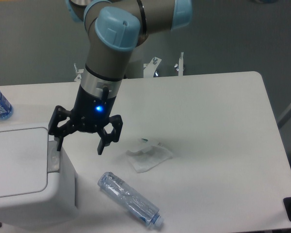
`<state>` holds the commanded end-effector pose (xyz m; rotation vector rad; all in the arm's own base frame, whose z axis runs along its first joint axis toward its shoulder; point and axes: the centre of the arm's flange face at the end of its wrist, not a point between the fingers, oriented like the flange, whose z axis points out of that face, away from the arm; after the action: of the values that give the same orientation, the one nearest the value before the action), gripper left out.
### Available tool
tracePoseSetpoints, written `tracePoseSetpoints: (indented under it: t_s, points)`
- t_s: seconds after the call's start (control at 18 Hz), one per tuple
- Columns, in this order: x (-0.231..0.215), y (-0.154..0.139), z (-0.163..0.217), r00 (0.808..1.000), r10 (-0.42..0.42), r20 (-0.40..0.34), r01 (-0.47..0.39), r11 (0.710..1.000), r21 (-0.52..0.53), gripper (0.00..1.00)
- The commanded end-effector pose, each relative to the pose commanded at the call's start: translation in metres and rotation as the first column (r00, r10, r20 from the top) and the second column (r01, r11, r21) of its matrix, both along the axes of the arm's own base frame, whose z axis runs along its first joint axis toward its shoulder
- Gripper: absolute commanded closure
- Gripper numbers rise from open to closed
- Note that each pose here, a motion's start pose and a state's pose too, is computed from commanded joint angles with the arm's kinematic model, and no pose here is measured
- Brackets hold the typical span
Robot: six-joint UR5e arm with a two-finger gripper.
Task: Open the trash can
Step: 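Push the gripper finger against the bin lid to swing it open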
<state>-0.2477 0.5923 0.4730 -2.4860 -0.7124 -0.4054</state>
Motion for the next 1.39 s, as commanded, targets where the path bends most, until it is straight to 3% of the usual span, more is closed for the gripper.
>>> tracePoseSetpoints:
  t_s: [1.39]
  points:
    - [0.002, 0.009, -0.01, 1.0, -0.014, -0.012, 0.014, 1.0, 0.005, 0.0]
